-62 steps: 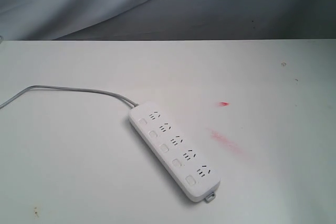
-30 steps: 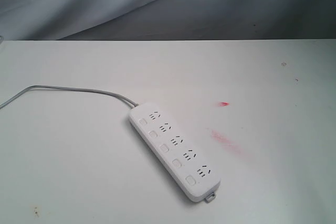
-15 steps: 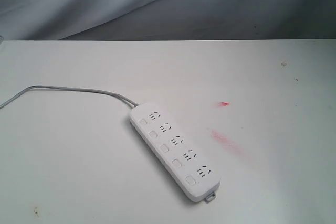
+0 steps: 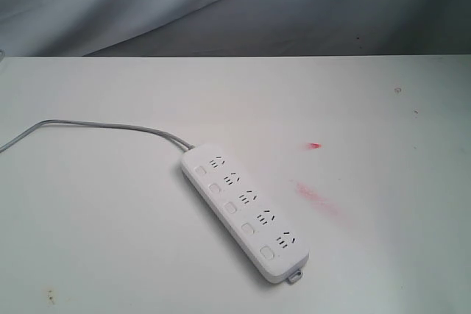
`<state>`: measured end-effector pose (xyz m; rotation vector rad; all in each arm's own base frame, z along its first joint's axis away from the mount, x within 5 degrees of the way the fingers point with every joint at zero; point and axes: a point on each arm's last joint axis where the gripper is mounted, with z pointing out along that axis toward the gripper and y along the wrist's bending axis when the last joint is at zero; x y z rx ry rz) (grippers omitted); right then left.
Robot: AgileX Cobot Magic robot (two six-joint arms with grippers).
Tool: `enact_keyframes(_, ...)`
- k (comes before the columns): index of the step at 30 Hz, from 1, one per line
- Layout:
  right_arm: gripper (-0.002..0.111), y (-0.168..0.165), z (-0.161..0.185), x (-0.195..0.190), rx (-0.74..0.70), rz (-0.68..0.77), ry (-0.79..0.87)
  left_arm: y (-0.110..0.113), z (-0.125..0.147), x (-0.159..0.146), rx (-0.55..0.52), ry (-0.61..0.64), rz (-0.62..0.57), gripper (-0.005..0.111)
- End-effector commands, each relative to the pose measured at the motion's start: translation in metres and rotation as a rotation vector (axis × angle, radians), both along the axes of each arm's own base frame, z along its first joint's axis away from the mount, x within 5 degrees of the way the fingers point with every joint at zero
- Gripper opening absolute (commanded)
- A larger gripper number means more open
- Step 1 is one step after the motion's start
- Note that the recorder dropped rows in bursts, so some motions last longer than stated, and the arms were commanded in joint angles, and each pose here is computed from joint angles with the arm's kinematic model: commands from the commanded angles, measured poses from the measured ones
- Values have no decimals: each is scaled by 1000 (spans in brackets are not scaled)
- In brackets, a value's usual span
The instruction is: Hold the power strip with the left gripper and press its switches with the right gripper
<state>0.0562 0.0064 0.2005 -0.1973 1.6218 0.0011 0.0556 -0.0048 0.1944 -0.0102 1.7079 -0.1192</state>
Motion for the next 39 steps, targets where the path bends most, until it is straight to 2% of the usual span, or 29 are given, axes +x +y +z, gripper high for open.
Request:
enact_keyframes(1,0,0,0,0,4,-7,-16,0,-1,0,7,-7,2,0)
enact_keyframes(16,0,-2,0,0,6,-39,-15,0,-1,0,3,-7,2,0)
enact_keyframes(39,0,0,0,0,6,-1,-15,0,-1,0,3,-7,2,0)
